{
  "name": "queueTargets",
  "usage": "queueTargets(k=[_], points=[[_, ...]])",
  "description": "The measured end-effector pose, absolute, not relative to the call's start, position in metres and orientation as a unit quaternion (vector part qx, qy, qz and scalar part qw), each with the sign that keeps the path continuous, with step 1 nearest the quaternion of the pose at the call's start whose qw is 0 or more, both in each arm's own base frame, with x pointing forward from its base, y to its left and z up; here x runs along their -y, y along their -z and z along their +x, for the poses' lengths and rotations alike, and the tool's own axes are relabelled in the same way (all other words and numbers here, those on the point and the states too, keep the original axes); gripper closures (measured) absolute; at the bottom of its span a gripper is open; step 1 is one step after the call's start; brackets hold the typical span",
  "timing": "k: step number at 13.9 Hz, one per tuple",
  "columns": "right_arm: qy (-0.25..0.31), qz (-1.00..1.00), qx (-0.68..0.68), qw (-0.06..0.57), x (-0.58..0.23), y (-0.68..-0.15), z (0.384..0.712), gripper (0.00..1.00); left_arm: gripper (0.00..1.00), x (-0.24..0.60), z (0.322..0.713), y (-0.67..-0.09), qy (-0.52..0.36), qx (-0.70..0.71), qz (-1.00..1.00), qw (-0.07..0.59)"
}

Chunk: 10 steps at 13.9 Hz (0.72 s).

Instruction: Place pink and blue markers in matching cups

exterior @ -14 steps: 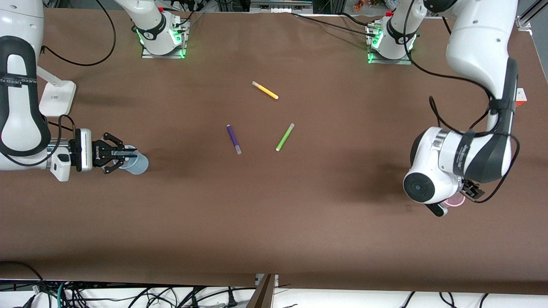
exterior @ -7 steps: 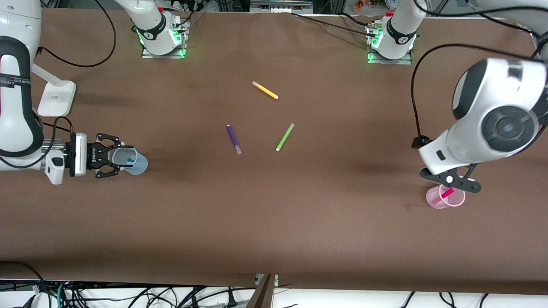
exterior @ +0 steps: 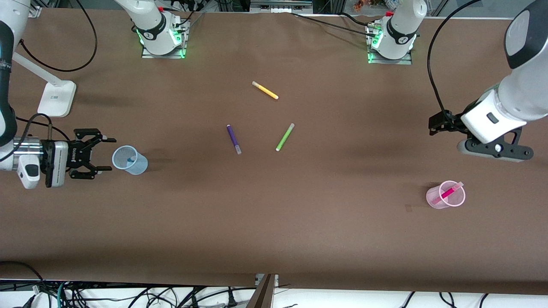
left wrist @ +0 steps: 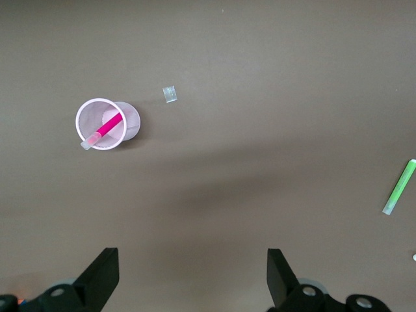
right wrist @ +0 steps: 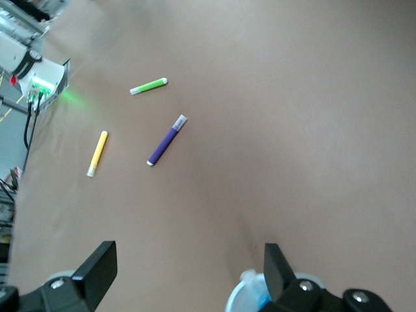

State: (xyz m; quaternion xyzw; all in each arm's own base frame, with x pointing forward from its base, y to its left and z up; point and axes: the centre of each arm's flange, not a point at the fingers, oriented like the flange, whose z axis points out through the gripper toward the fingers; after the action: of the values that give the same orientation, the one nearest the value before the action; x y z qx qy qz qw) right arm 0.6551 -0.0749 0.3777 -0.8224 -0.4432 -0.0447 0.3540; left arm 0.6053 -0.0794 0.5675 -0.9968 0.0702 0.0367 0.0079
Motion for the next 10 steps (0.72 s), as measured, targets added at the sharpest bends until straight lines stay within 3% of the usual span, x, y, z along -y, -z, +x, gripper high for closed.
queueTargets(k=[4, 10], points=[[-0.047, -0.879, 0.356, 0.314, 0.073, -0.434, 0.655, 0.0, 0.0, 0.089, 0.567, -0.552, -0.012, -0.048, -0.999, 0.011], [-0.12, -0.955, 0.206, 0.175, 0.046, -0.521, 0.635, 0.0, 0.0, 0.059, 0.564, -0.559, -0.005, -0.017, -1.0, -0.002]])
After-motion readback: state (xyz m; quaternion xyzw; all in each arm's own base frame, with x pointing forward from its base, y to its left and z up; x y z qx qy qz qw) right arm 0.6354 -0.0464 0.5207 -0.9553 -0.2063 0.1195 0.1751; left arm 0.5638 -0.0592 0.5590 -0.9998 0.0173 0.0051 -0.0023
